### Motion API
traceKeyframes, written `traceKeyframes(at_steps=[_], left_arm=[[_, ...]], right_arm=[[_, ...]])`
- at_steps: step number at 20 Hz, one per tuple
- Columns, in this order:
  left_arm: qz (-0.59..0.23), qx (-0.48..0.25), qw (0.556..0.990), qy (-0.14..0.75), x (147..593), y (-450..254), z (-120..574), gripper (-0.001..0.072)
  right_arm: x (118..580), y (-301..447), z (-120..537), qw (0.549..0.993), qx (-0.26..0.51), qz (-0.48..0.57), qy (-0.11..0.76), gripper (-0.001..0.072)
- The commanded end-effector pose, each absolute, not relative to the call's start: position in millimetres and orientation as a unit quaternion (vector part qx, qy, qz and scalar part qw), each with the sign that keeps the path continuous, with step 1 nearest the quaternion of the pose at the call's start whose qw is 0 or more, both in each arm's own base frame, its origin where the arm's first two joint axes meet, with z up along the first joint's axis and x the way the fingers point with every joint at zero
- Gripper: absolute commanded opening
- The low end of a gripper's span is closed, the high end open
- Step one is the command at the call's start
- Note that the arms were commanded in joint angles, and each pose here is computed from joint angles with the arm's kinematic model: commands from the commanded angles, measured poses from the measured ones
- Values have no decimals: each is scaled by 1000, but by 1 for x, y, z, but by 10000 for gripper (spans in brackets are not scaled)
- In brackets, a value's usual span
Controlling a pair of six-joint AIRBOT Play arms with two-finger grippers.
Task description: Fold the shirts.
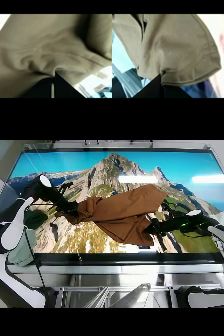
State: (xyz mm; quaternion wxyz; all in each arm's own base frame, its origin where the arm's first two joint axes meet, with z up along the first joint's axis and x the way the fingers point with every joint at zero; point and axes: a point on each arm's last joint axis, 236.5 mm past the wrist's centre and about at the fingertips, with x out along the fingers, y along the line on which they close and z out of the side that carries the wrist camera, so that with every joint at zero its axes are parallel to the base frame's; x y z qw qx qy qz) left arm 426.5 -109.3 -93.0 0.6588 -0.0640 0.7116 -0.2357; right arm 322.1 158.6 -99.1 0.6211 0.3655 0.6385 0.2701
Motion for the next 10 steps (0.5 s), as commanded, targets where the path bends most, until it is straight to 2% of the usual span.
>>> traceKeyframes(at_steps=[1, 4, 6, 8, 10], left_arm=[[-259, -54, 666, 698, 436, -121, -65, 16], [-303, -100, 708, 631, 452, -137, 6, 16], [-358, -144, 742, 548, 459, -152, 84, 16], [-410, -181, 779, 438, 456, -158, 183, 16], [-437, -208, 816, 316, 439, -150, 287, 16]], right_arm=[[316, 162, -94, 611, 366, 284, 642, 15], [311, 166, -60, 611, 353, 332, 626, 15], [325, 163, 5, 638, 348, 386, 568, 15], [344, 150, 109, 693, 338, 452, 449, 15], [348, 125, 253, 758, 314, 506, 264, 15]])
